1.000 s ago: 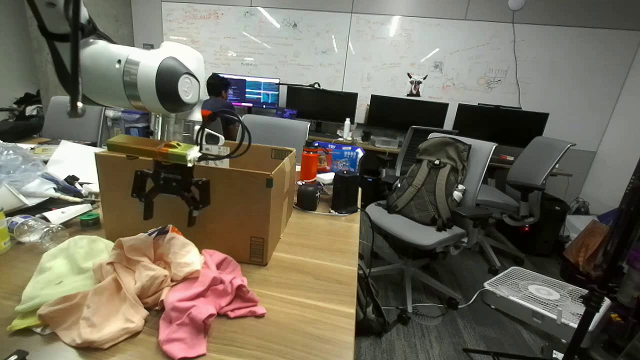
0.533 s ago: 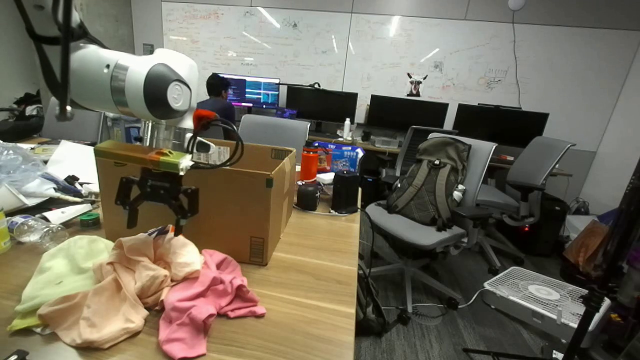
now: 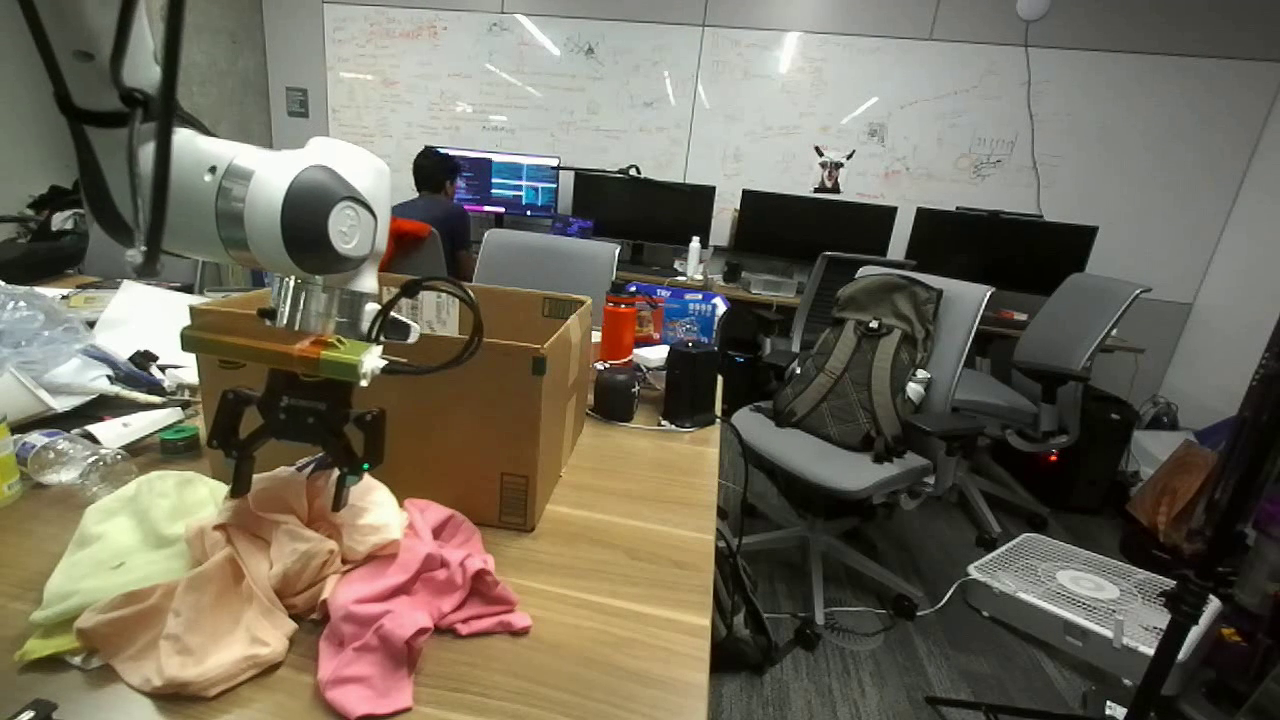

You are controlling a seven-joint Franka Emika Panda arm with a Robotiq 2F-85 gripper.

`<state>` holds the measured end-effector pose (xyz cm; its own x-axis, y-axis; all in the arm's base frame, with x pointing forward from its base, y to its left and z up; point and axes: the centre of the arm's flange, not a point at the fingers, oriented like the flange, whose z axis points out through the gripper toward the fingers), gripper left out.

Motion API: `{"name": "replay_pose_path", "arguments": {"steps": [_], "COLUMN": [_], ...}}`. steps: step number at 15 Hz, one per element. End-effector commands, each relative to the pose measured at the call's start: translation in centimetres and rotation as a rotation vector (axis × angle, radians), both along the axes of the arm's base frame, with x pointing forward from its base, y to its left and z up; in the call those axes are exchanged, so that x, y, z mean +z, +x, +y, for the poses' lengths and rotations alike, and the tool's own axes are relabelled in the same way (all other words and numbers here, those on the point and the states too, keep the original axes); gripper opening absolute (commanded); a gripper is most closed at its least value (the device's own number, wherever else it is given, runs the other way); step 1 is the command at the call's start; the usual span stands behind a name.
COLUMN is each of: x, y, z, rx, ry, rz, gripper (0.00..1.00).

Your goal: Put two of the cloths into the box.

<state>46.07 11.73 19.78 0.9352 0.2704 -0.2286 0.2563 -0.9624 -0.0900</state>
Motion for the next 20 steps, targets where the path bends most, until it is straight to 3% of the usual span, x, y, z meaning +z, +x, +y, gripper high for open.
{"name": "replay_pose_path", "arguments": {"steps": [1,8,16,20], "x": [-0.4,-1.5,-2.5,-4.1], "y": [0.3,1.0,3.9,3.6], "z": [0.3,0.3,0.9,0.7], "rx": [0.026,0.034,0.073,0.072], "ry": [0.030,0.021,0.004,-0.007], "rz": [0.002,-0.007,-0.100,-0.081], "gripper": [1.00,1.00,1.00,1.00]}}
